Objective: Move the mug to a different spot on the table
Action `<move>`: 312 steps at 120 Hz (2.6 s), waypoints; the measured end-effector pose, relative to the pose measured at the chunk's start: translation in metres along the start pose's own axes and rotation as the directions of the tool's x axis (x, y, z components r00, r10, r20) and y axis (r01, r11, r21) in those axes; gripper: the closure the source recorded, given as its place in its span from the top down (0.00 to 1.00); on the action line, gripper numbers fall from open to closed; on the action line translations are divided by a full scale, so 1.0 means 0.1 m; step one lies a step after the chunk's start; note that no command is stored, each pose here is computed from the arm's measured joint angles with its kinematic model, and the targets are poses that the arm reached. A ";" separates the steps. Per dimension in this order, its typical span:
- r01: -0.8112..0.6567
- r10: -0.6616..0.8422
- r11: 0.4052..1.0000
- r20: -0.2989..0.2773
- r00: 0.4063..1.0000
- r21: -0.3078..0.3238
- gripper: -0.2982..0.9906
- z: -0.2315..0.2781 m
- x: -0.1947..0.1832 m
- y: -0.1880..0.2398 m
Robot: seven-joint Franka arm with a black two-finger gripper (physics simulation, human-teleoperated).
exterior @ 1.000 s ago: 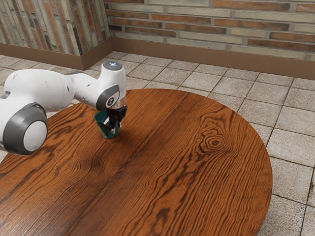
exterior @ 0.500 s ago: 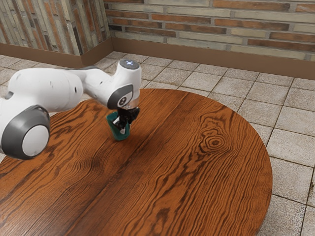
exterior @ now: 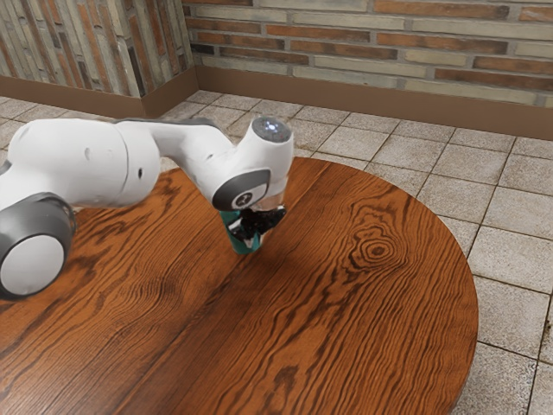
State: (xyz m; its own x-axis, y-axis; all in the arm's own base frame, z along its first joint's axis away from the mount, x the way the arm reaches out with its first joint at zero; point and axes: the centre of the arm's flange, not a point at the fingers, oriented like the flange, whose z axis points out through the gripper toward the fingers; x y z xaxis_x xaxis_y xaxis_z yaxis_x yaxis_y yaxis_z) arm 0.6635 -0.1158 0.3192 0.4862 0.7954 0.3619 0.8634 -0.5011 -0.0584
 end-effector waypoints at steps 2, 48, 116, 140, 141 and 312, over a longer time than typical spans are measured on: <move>-0.008 0.008 1.000 -0.002 1.000 0.000 0.23 0.02 -0.01 -0.03; -0.239 0.236 0.967 -0.041 0.971 -0.086 0.24 0.16 -0.20 -0.43; -0.569 0.563 0.811 -0.078 0.823 -0.138 0.25 0.35 -0.14 -0.82; -0.639 0.631 0.756 -0.097 0.769 -0.145 0.27 0.41 -0.18 -0.79; -0.641 0.634 0.754 -0.098 0.767 -0.145 0.28 0.41 -0.18 -0.79; -0.569 0.644 0.731 0.103 0.758 -0.377 0.75 -2.59 2.23 -1.73</move>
State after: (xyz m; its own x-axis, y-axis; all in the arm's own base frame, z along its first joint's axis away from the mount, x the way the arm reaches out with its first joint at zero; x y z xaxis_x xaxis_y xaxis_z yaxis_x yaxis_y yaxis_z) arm 0.5877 0.0598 0.6507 0.9383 0.3157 0.1409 0.3034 -0.9473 0.1024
